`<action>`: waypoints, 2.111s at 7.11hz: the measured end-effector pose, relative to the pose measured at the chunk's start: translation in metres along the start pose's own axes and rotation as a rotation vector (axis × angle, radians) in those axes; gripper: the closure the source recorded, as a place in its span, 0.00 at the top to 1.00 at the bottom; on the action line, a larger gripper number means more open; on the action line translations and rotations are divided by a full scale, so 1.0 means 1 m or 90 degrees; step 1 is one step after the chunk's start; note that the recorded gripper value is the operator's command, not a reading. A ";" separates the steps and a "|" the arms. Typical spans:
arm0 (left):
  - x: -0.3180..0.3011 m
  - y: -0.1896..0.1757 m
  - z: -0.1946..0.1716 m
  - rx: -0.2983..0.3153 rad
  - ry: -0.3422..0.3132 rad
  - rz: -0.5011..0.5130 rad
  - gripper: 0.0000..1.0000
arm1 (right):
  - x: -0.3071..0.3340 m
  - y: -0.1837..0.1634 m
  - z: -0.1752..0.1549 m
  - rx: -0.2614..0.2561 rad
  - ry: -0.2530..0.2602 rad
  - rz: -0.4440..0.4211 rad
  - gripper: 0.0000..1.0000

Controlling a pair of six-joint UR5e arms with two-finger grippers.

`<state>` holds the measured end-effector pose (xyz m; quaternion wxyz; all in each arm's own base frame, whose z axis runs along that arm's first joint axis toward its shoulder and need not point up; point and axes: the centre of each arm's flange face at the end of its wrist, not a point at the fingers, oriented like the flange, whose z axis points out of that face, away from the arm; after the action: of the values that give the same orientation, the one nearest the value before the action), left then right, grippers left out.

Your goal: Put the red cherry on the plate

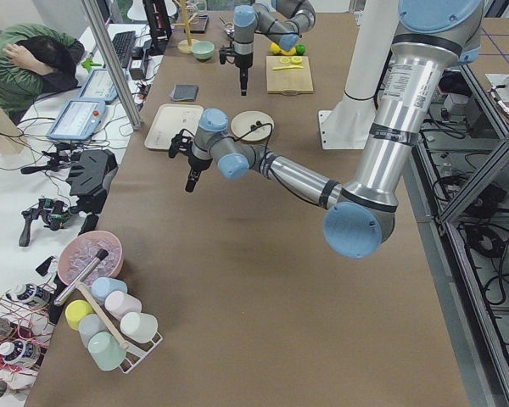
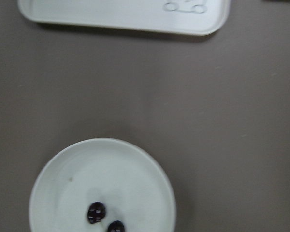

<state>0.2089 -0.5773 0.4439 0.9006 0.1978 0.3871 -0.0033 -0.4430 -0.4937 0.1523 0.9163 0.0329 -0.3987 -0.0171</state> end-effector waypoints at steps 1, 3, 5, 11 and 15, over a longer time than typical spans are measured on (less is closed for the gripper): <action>-0.065 0.002 -0.024 -0.010 -0.007 0.004 0.98 | 0.077 -0.012 -0.026 -0.001 0.013 -0.015 1.00; -0.180 0.015 -0.079 -0.014 -0.033 -0.011 0.98 | 0.246 -0.028 -0.068 -0.004 0.031 -0.052 1.00; -0.244 0.040 -0.115 -0.019 -0.022 -0.033 0.98 | 0.405 -0.023 -0.096 -0.027 0.046 -0.080 1.00; -0.290 0.086 -0.118 -0.045 -0.020 -0.069 0.98 | 0.701 0.071 -0.080 -0.075 0.059 0.025 1.00; -0.288 0.087 -0.117 -0.047 -0.014 -0.071 0.98 | 0.718 0.083 -0.071 -0.054 0.062 0.050 1.00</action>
<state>-0.0609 -0.4978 0.6032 0.9098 0.1424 0.3878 -0.0408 0.0994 -0.4491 0.6341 0.9353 -0.0210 -0.3533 0.0037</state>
